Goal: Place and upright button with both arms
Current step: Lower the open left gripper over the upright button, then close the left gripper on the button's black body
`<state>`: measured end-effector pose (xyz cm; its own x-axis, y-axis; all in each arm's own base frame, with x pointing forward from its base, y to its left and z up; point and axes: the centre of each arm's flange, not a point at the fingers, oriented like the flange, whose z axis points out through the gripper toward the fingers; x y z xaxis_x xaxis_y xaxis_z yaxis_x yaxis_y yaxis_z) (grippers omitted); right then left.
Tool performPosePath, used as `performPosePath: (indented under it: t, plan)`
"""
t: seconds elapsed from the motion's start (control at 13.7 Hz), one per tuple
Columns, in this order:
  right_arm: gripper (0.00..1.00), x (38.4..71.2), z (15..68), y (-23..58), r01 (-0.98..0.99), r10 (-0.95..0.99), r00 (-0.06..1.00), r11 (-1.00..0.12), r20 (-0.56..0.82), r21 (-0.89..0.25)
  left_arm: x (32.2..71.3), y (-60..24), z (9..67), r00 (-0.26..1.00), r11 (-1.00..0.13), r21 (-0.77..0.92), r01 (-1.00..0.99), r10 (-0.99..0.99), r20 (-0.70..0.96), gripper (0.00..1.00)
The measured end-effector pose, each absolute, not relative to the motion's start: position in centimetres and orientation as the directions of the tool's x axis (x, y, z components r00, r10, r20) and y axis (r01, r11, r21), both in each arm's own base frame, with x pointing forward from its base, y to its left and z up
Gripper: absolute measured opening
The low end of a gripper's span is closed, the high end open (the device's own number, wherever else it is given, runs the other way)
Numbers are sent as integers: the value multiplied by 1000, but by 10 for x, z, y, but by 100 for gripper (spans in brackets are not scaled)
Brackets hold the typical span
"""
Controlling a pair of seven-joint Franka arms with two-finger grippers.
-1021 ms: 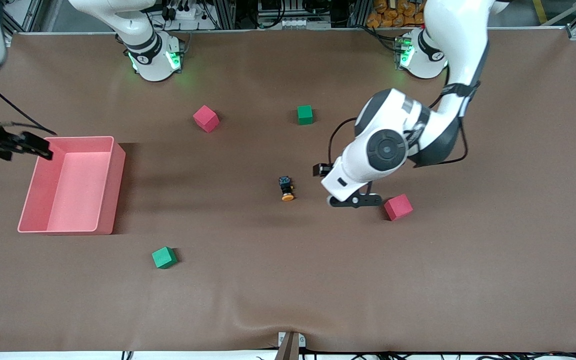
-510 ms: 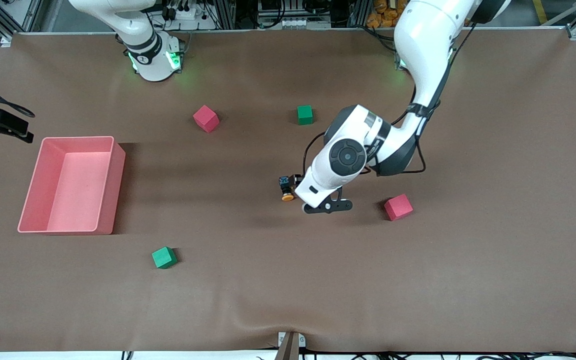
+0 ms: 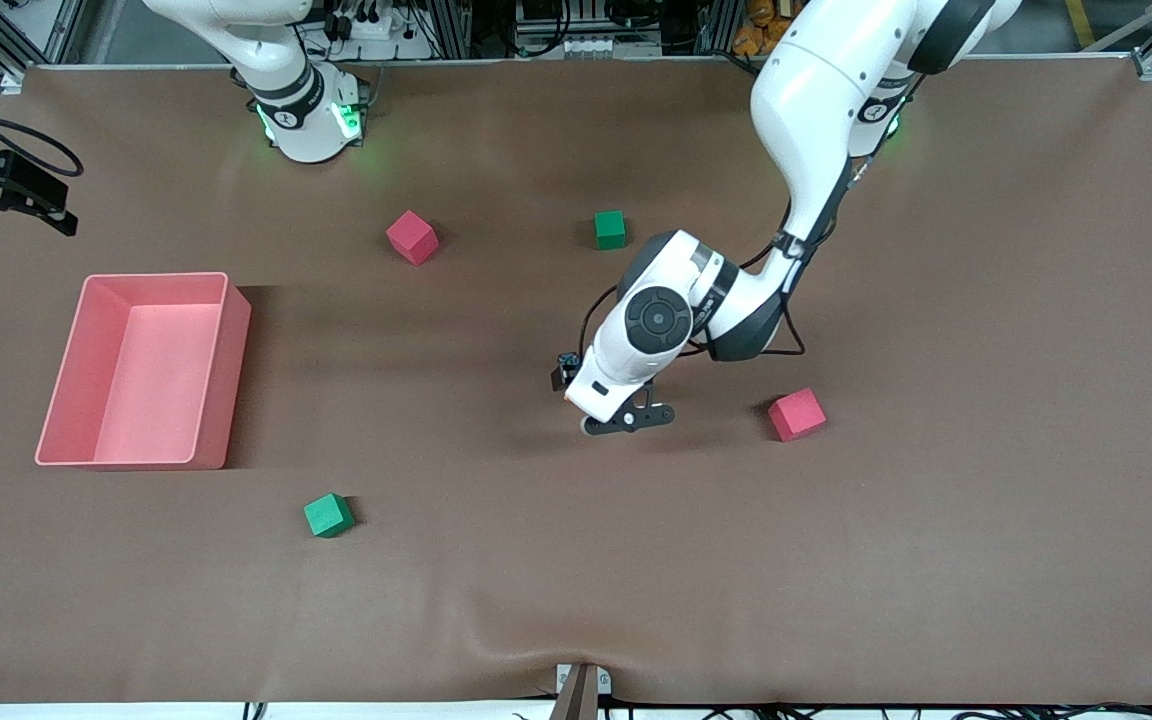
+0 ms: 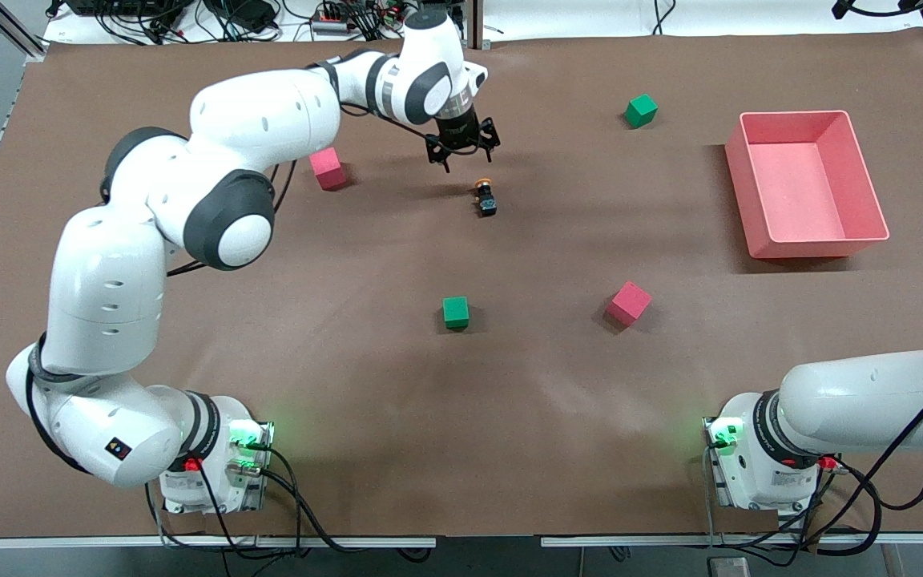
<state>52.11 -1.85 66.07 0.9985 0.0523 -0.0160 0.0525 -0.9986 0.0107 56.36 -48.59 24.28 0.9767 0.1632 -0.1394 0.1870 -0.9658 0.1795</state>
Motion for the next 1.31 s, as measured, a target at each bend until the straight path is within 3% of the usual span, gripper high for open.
performPosePath:
  t: [0.73, 1.31]
  plan:
    - [100, 513, 679, -36, -13, -13, 1000, -1000, -25, 5, 539, -516, 201, 964, -952, 194, 238, 207, -166, 100]
    - [100, 526, 666, -25, 55, 55, 998, -998, -33, 3, 538, -515, 196, 960, -949, 191, 251, 218, -178, 83]
